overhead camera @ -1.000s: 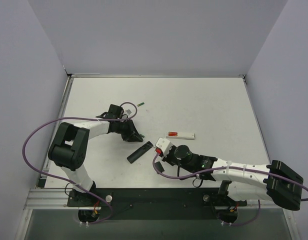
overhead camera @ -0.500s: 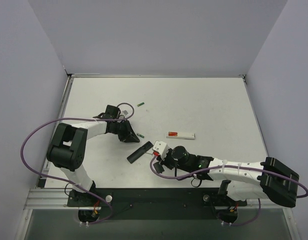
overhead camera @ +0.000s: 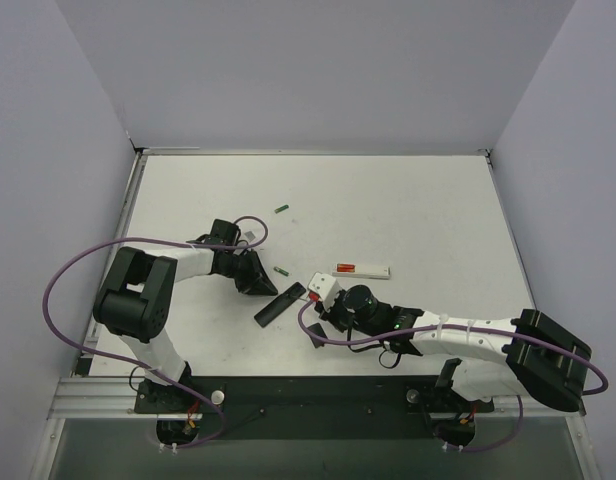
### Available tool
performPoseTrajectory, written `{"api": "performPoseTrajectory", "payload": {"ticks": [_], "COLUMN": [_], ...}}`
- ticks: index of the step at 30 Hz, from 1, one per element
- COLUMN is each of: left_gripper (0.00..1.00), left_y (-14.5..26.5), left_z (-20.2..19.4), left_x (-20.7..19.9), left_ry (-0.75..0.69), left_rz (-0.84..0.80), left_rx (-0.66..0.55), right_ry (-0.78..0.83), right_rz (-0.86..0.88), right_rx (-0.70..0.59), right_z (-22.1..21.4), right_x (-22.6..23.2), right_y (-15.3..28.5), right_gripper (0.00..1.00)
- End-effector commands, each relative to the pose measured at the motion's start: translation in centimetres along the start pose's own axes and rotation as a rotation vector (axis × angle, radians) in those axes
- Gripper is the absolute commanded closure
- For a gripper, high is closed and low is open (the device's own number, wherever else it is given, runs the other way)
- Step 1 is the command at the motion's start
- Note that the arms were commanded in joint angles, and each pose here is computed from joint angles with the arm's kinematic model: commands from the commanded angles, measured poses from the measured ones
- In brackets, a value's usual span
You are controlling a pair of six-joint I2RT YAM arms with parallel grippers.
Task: Unload the batteries from the remote control
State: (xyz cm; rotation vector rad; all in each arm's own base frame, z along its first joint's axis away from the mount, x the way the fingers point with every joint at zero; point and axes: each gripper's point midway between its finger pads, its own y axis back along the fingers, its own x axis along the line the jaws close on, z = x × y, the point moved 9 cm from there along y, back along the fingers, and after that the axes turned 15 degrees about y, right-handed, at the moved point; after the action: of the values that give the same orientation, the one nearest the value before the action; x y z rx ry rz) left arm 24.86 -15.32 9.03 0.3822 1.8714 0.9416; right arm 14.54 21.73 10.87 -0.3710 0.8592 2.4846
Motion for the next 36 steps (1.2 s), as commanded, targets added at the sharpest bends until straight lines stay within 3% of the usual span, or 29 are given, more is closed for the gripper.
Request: {"api": "performPoseTrajectory", "payload": {"ticks": [1,16,36], "left_gripper": [0.81,0.8,0.81], "left_y": [0.2,0.2,0.0], "left_z": [-0.1,-0.2,-0.3], "left_x": [-0.9,-0.8,-0.6], "left_ry": [-0.045,-0.043,-0.038], "left_rz": [-0.05,-0.048,-0.044], "left_rx": [-0.01,-0.011,-0.005], "right_ry": [-0.03,-0.044,-0.045], "right_rz": [-0.039,-0.021,-0.121], "right_rx": [-0.068,-0.11,-0.008], "right_z": [1.8,2.9,1.0], "right_x": [-0.9,-0.6,-1.0], "right_y": [-0.4,-0.2,-0.9], "right_gripper": [1.0,1.0,1.0]}}
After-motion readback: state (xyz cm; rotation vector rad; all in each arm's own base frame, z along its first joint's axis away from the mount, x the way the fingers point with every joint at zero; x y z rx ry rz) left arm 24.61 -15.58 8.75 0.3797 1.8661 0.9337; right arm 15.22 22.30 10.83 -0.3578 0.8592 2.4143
